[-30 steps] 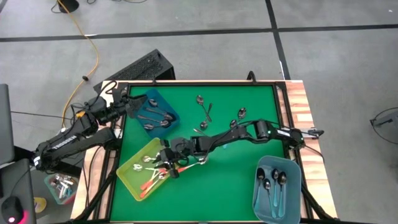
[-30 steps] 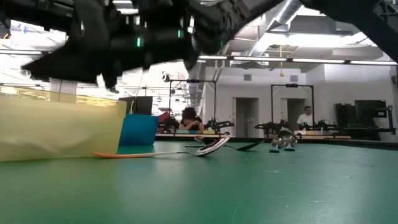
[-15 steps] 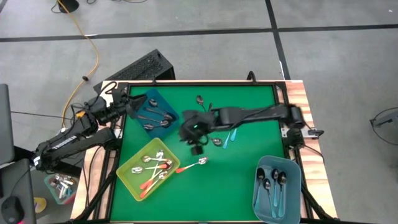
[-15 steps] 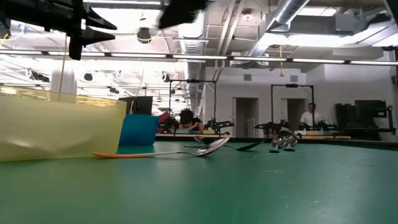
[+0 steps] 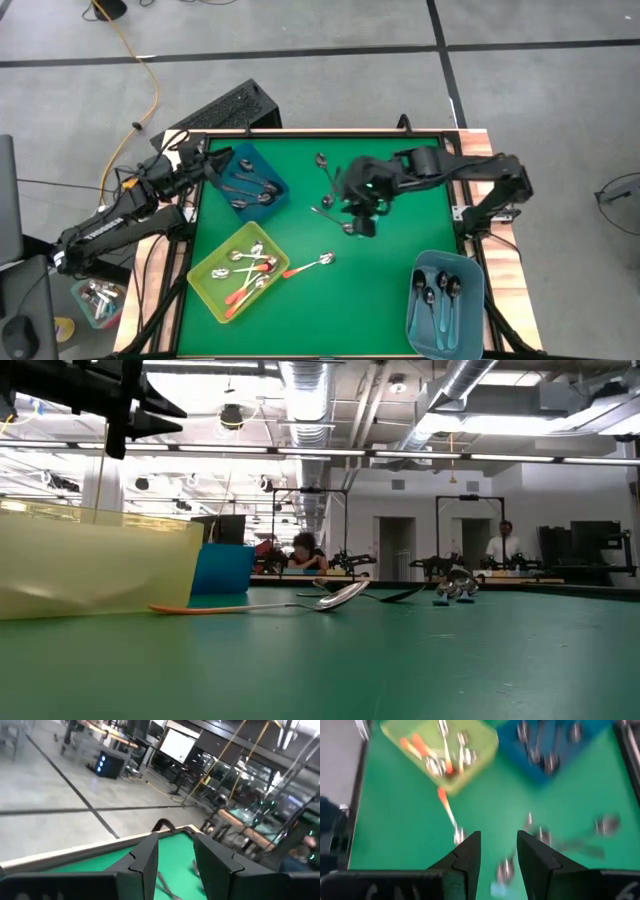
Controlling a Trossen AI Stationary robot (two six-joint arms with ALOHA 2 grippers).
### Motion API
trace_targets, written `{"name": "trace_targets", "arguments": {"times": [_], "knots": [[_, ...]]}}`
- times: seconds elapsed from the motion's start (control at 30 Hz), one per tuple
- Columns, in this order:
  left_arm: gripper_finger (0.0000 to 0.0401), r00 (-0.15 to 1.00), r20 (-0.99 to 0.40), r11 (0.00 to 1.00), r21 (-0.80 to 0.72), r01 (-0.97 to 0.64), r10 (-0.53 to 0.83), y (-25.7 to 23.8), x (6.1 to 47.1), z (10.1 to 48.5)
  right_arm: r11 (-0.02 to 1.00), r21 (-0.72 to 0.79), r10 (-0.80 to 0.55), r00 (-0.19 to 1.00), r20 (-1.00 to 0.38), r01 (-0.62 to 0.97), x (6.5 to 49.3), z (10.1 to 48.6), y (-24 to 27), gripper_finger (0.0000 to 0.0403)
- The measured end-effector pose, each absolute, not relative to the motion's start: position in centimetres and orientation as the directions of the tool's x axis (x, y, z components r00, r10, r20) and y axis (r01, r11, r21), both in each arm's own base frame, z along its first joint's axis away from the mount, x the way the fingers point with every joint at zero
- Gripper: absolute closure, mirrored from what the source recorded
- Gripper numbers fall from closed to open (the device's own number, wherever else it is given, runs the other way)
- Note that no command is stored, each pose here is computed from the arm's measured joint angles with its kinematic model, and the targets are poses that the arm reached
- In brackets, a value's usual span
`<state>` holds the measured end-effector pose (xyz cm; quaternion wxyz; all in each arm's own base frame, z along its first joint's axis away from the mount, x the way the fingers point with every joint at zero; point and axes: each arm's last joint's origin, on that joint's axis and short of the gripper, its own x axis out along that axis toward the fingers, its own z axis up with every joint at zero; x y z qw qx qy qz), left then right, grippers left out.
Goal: Sort silverware by color (type)
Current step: Put the black spoon into the dark blue bin
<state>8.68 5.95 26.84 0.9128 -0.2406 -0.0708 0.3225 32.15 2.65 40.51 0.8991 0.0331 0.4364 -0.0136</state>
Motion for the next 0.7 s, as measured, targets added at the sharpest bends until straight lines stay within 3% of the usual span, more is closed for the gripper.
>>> {"name": "trace_targets", "arguments": {"times": [0.17,0.27,0.33,0.47,0.57,0.7], "knots": [[0.0291,0.820,-0.081,0.756,-0.346,-0.556,0.566,5.8,8.8,26.3,0.968,-0.180,-0.237,0.394,-0.888,0.178,27.1,38.4,4.3,0.0267],[0.0291,0.832,-0.108,0.789,-0.272,-0.551,0.544,5.7,8.8,26.1,0.929,-0.263,-0.347,0.367,-0.863,0.259,24.6,35.2,5.6,0.0270],[0.0291,0.834,-0.093,0.768,-0.346,-0.539,0.544,5.7,8.8,26.2,0.916,-0.233,-0.364,0.432,-0.825,0.328,23.4,32.8,6.1,0.0271],[0.0291,0.870,0.017,0.735,-0.543,-0.406,0.493,5.5,8.9,27.3,0.913,0.047,-0.265,0.678,-0.686,0.404,23.0,29.4,6.7,0.0271],[0.0291,0.918,0.133,0.793,-0.560,-0.242,0.374,5.2,9.0,28.4,0.925,0.179,-0.213,0.848,-0.486,0.335,24.2,28.5,6.9,0.0271],[0.0291,0.952,0.234,0.849,-0.527,-0.048,0.199,4.5,9.0,29.5,0.943,0.176,-0.225,0.930,-0.289,0.283,26.3,28.8,6.3,0.0271]]}}
